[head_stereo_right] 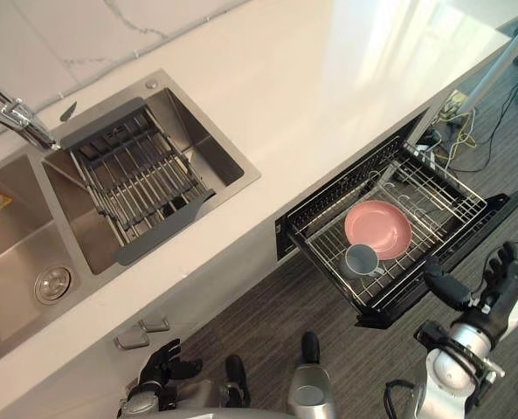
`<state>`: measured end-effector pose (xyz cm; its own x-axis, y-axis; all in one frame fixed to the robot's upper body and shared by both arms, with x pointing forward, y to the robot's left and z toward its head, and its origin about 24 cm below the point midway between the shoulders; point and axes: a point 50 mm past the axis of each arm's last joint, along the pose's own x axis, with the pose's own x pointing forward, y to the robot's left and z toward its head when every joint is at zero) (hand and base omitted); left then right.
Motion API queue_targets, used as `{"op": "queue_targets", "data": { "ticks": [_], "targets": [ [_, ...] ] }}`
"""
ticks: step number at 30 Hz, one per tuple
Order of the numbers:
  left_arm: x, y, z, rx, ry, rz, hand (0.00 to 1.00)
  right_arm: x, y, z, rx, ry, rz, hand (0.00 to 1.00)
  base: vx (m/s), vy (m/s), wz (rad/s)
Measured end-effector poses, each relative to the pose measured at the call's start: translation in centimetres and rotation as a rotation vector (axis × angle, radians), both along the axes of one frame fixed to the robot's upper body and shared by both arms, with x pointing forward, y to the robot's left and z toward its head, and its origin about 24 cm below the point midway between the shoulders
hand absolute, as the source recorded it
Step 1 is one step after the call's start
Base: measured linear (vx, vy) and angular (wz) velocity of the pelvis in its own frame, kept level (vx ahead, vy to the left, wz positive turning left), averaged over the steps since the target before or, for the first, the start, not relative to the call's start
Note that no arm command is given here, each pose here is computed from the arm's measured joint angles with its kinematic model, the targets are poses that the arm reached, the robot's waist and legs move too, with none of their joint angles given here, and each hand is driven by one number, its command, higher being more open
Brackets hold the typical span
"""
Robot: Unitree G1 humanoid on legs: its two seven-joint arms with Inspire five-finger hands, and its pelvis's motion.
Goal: Walk over to the sink, pick up the cup, carry it to the dishwasher, place the cup inside the dishwasher, then close the dishwasher door
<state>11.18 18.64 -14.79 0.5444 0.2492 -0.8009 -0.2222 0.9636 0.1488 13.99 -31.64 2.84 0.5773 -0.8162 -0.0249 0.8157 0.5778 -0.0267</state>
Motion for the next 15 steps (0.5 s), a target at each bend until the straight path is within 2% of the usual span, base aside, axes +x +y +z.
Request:
{"op": "queue_targets", "data": {
  "ticks": [5, 15],
  "targets": [
    [-0.6, -0.1, -0.2, -0.011, 0.013, 0.030, 0.90, -1.6, 0.2, -2.0, 0.132, 0.006, -0.035, 0.90, 0.00, -0.003, -0.05],
    [-0.3, -0.5, -0.1, -0.022, -0.001, 0.031, 0.90, -1.8, 0.5, -4.4, 0.296, -0.010, -0.052, 0.90, 0.02, -0.013, 0.08]
  ]
}}
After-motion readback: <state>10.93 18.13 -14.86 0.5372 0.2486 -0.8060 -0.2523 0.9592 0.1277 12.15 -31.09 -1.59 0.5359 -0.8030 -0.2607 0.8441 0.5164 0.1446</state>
